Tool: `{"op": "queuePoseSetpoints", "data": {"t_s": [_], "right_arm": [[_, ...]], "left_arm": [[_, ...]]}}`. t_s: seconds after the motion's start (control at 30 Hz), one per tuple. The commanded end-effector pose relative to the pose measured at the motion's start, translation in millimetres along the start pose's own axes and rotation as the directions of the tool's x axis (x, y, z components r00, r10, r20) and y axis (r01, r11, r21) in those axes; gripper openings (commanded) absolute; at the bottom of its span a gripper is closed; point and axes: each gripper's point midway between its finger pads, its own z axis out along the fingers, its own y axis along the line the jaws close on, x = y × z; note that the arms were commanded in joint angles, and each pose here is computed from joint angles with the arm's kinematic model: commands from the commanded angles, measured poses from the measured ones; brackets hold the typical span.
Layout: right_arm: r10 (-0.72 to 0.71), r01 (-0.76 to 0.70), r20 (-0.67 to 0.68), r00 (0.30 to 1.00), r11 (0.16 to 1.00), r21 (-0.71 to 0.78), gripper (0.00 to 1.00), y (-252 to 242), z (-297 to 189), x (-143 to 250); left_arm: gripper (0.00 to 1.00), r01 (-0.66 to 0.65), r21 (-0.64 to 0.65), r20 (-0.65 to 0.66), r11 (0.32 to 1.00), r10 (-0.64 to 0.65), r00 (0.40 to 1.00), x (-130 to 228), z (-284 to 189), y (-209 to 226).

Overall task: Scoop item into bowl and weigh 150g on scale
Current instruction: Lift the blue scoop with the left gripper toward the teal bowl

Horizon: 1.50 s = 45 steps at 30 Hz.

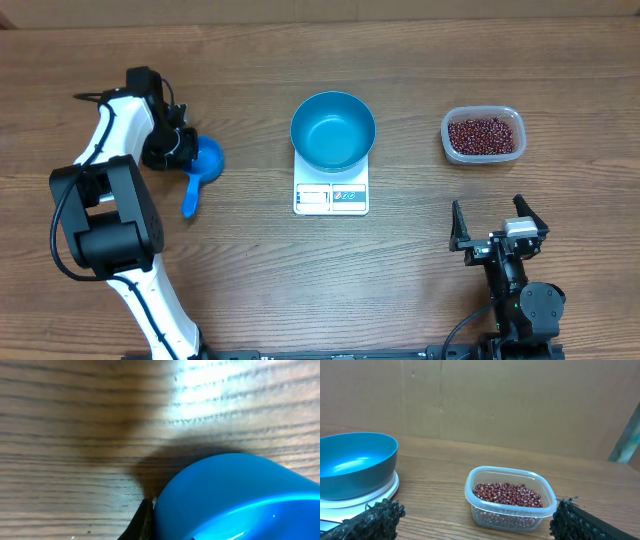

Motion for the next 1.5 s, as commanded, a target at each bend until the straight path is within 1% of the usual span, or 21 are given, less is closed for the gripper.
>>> {"op": "queuePoseSetpoints", "data": {"t_s": [0.0,0.2,0.43,0.5,0.63,0.7,0.83,0.9,1.07,1.17,1.33,1.4,1.47], "right_arm": [[-0.001,0.001,0.004,1.000,1.000,-0.007,1.00,2,0,2],[-0.001,0.001,0.004,1.000,1.000,-0.008,1.00,2,0,2],[-0.001,0.001,0.004,1.000,1.000,-0.008,1.00,2,0,2],[-0.001,0.001,0.004,1.000,1.000,-0.007,1.00,2,0,2],[-0.001,0.001,0.004,1.000,1.000,-0.008,1.00,2,0,2],[-0.001,0.001,0.004,1.000,1.000,-0.007,1.00,2,0,2],[-0.001,0.001,0.004,1.000,1.000,-0.008,1.00,2,0,2],[-0.001,0.001,0.004,1.000,1.000,-0.007,1.00,2,0,2],[-0.001,0.001,0.004,1.000,1.000,-0.008,1.00,2,0,2],[-0.001,0.001,0.004,1.000,1.000,-0.008,1.00,2,0,2],[-0.001,0.001,0.004,1.000,1.000,-0.008,1.00,2,0,2],[-0.001,0.001,0.004,1.000,1.000,-0.008,1.00,2,0,2],[-0.001,0.001,0.004,1.000,1.000,-0.007,1.00,2,0,2]], "left_arm": [[0.04,0.076,-0.004,0.061,0.997,-0.076,0.995,-25,-24,0],[0.04,0.188,0.010,0.120,0.982,-0.188,0.975,-46,-63,-2],[0.04,0.360,0.044,0.153,0.932,-0.362,0.919,-56,-114,-17],[0.04,0.411,0.059,0.157,0.910,-0.415,0.896,-56,-128,-24],[0.04,0.532,0.090,0.139,0.842,-0.540,0.830,-51,-150,-38],[0.04,0.542,0.115,0.121,0.832,-0.554,0.824,-49,-158,-48],[0.04,0.504,0.199,0.068,0.841,-0.525,0.849,-45,-169,-78],[0.04,0.499,0.211,0.068,0.841,-0.521,0.851,-46,-169,-86],[0.04,0.528,0.232,0.069,0.817,-0.556,0.829,-50,-169,-105],[0.04,0.516,0.240,0.074,0.822,-0.546,0.835,-51,-169,-117],[0.04,0.601,0.217,0.070,0.769,-0.627,0.776,-48,-167,-132],[0.04,0.646,0.200,0.079,0.736,-0.670,0.739,-46,-165,-137],[0.04,0.673,0.193,0.082,0.714,-0.695,0.714,-44,-164,-146]]}}
